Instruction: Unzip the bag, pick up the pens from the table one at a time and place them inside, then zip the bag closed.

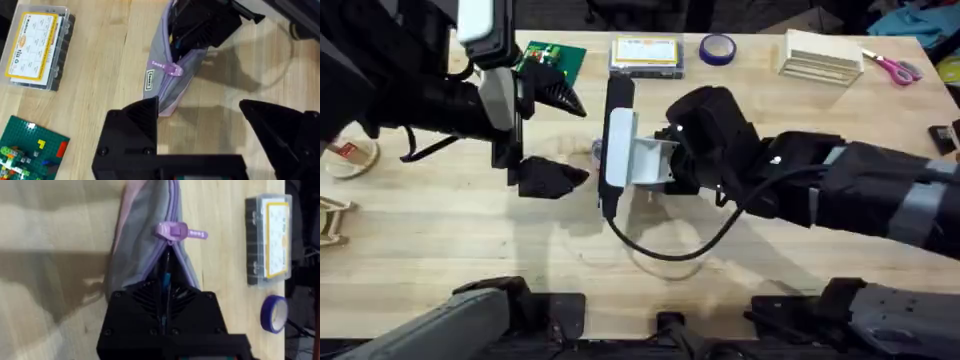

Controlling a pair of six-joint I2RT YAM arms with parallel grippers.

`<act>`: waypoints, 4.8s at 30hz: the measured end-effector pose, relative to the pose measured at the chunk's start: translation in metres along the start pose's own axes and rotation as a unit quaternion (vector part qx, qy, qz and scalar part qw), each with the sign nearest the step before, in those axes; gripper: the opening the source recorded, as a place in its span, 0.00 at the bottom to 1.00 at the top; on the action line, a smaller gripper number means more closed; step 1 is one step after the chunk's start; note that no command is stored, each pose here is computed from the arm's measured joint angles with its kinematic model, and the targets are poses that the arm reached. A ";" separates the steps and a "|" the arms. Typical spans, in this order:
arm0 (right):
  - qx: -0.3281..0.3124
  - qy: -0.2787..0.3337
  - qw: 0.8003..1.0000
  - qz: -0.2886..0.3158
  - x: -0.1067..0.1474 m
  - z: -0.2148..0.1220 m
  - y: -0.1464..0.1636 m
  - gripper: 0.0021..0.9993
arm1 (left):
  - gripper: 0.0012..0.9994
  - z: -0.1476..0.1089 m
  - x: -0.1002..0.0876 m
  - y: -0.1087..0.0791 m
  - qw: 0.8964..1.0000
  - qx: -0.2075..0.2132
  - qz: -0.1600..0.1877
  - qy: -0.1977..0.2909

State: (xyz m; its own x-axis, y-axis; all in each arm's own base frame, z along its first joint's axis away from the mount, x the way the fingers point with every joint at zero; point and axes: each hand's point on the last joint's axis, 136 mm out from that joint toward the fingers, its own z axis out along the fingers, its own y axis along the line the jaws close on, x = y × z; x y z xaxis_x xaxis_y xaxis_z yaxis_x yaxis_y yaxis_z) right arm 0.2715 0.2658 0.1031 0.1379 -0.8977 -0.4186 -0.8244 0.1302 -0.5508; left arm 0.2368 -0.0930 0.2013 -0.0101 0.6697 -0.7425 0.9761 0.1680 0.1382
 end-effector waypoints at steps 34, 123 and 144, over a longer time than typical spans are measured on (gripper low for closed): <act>0.060 -0.012 0.997 0.053 -0.004 -0.006 -0.030 1.00 | 0.99 0.000 0.000 0.000 1.000 0.000 0.000 0.000; -0.033 -0.072 0.784 0.616 -0.059 -0.052 -0.055 1.00 | 0.99 0.045 0.086 0.045 0.995 0.048 -0.077 -0.032; -0.039 -0.030 0.785 0.617 -0.048 -0.020 -0.039 1.00 | 1.00 0.045 0.086 0.045 0.995 0.048 -0.077 -0.032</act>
State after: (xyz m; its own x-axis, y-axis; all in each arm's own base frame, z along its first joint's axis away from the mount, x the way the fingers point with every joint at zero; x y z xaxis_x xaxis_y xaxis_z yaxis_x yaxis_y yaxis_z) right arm 0.2863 0.2959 0.1592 -0.7687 -0.0860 -0.6338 -0.3816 0.8569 0.3466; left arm 0.2897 -0.0606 0.1146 -0.1500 0.5940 -0.7903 0.9804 0.1925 -0.0415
